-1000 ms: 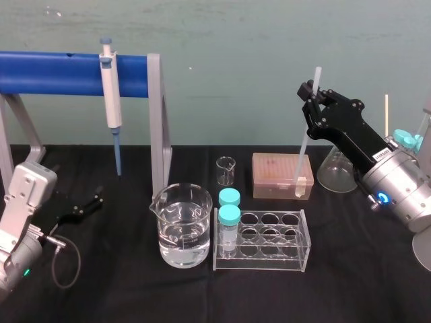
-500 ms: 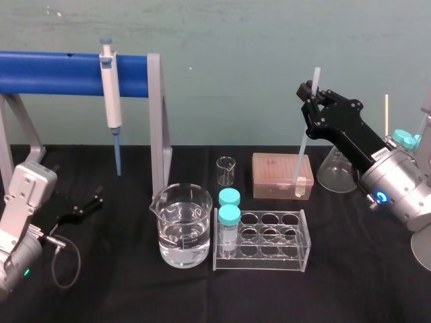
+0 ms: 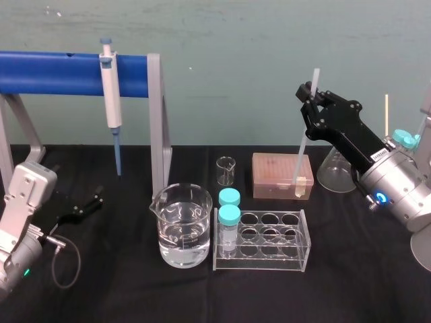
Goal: Pick up the stirring rod with one hand, then place it down.
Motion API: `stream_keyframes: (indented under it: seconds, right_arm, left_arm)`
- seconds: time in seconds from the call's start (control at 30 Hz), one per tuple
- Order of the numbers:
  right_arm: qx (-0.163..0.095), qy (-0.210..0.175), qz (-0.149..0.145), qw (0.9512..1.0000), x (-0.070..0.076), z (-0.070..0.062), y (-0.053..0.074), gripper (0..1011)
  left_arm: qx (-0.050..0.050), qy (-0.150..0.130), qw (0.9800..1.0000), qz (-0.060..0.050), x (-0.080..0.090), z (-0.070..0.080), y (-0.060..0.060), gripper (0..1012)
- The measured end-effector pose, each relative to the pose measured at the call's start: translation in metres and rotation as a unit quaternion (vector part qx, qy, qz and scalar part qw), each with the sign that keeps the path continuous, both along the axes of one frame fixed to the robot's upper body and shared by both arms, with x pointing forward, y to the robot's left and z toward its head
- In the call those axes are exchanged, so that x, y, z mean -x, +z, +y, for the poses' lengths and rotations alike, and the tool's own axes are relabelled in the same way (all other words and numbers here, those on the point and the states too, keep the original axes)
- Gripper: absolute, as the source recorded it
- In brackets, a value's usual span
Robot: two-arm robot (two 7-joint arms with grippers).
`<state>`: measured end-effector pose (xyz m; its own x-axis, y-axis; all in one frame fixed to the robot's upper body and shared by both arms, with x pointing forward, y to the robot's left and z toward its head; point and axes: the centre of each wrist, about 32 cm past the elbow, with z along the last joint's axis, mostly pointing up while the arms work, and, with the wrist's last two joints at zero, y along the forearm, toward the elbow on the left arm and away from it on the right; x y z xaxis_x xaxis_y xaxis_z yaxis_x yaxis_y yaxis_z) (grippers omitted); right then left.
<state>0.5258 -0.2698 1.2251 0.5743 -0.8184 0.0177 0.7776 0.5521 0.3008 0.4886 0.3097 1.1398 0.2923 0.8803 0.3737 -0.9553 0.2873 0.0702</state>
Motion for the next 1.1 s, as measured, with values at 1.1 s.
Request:
stream_keyframes:
  seconds: [1.1]
  right_arm:
    - [0.018, 0.161, 0.021, 0.9865, -0.037, -0.014, -0.050, 70]
  left_arm:
    - [0.000, 0.000, 1.0000, 0.000, 0.000, 0.000, 0.000, 1000]
